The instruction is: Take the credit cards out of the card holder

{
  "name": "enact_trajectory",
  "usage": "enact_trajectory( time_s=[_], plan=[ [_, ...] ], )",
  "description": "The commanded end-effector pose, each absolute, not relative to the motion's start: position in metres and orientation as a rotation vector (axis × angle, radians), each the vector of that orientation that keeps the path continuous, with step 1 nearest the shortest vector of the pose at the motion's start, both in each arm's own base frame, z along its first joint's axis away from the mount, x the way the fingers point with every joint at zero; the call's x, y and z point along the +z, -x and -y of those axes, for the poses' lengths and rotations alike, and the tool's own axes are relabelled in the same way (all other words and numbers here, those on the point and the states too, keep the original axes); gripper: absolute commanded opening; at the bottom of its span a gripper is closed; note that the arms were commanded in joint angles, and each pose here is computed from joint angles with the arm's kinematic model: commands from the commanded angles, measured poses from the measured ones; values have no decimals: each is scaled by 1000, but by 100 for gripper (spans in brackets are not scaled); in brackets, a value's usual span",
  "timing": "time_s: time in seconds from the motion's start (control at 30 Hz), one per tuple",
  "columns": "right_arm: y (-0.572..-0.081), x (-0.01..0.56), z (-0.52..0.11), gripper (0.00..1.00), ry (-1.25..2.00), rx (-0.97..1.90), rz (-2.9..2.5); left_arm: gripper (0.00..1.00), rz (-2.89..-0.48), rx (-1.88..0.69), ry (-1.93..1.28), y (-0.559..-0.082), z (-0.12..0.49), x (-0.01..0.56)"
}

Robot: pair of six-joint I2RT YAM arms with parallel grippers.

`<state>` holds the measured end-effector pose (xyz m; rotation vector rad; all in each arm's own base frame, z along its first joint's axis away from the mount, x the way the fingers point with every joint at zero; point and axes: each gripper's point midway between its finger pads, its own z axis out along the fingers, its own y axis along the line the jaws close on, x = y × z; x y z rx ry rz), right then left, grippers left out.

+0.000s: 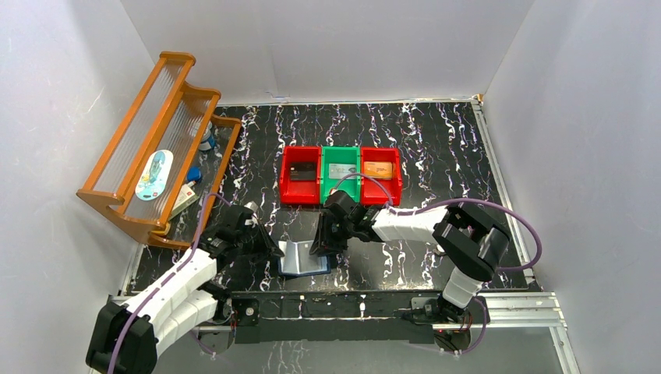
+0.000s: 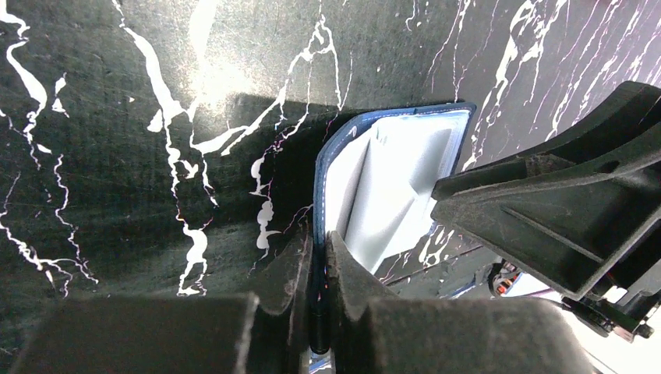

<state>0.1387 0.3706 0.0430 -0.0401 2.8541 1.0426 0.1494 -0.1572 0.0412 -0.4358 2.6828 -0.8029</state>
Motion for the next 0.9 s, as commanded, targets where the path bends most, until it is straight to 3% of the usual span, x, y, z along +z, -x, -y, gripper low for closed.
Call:
enact_trajectory(
  time_s=[0.0, 0.17, 0.33, 0.63, 0.87],
  plan=[
    [-143, 61, -386, 36, 76, 1122, -2803, 0, -2692, -909, 427, -144, 169, 43],
    [-143, 70, -390, 30, 86, 1168, -2783, 0, -2695, -931, 429, -143, 171, 39],
    [-146, 74, -388, 30, 75, 1148, -2772, 0, -2697, -924, 442, -143, 170, 36],
    [-160, 67, -351, 47, 1, 826, -2786, 0, -2687, -915, 455, -143, 168, 34],
    [-154, 60, -352, 51, 15, 841, -2819, 0, -2683, -922, 449, -143, 169, 34]
  ],
)
